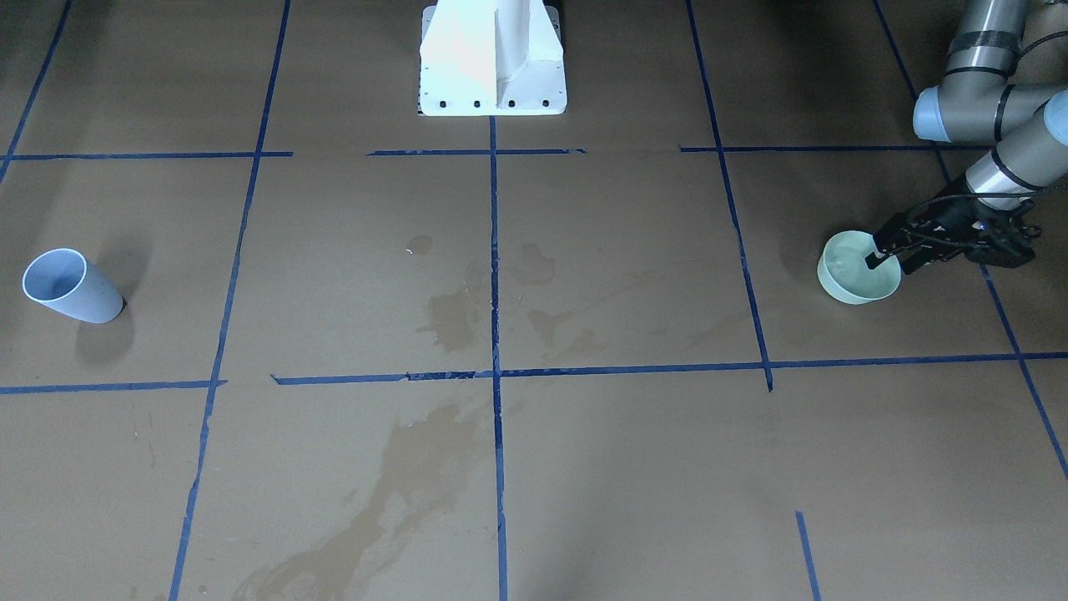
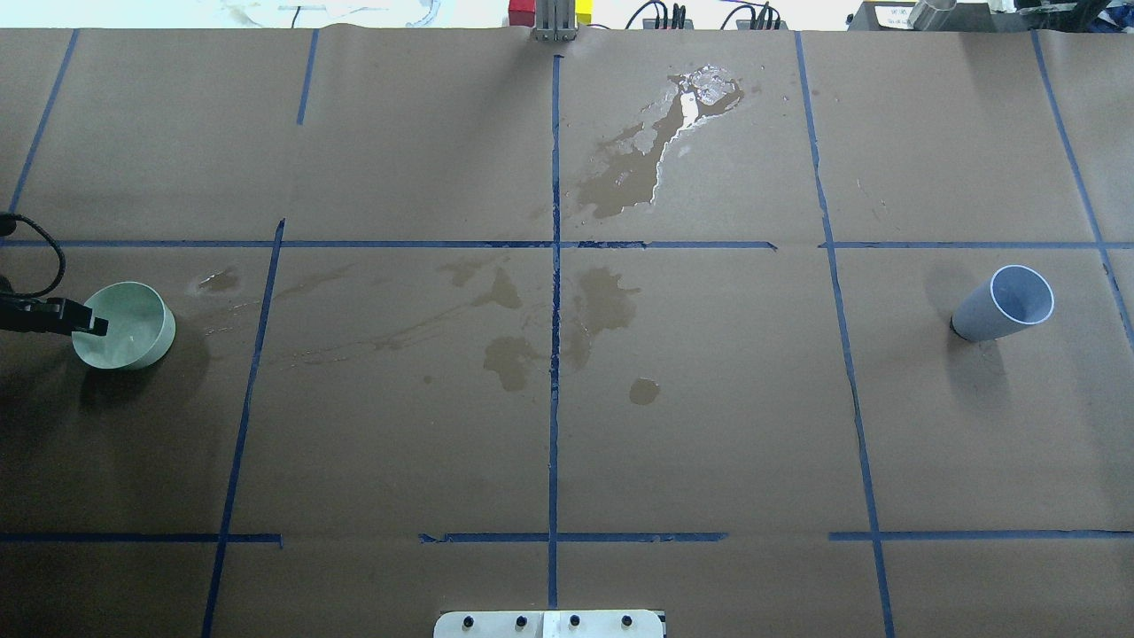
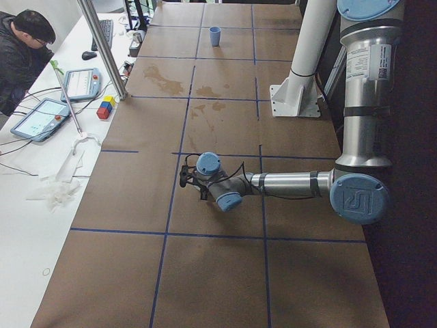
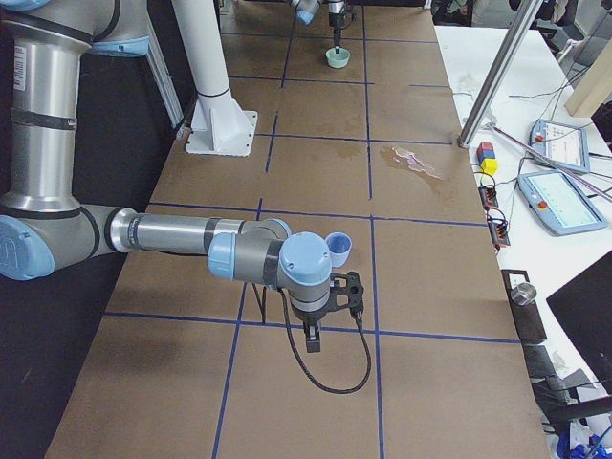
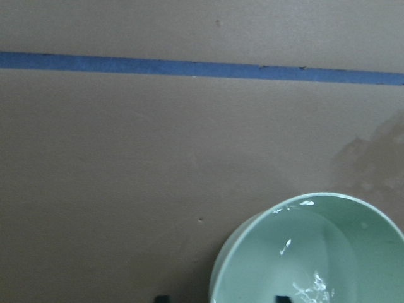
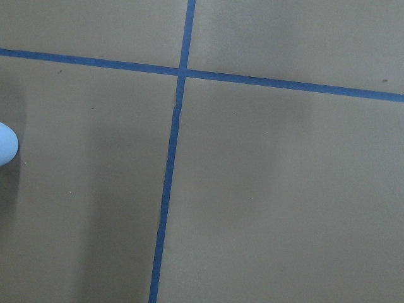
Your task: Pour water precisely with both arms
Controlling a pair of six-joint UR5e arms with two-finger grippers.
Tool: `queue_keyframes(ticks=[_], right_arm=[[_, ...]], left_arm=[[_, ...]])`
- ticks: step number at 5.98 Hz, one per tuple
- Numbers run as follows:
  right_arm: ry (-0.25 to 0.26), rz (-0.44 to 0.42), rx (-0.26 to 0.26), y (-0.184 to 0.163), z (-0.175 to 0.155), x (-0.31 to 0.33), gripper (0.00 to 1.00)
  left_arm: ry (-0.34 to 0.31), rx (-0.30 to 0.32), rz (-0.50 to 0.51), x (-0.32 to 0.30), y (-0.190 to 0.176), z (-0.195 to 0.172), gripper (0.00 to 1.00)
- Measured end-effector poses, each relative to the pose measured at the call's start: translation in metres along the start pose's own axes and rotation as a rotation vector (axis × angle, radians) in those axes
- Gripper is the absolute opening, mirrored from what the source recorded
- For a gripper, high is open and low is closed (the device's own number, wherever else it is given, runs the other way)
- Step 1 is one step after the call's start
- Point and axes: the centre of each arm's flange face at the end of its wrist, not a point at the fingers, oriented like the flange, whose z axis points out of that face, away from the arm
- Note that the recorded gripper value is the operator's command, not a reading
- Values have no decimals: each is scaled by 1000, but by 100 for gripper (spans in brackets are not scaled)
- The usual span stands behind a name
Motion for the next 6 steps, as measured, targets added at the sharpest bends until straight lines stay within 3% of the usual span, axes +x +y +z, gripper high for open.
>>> queue_keyframes(ticks=[3, 4, 6], right_arm=[[2, -6, 3, -2, -1, -1, 100], [3, -7, 3, -2, -2, -1, 100], [4, -12, 4, -3, -2, -1, 100]], left_arm=[[-3, 16, 22, -27, -20, -43, 100], [-57, 12, 81, -39, -34, -69, 100], [-184, -56, 207, -67, -54, -143, 100]])
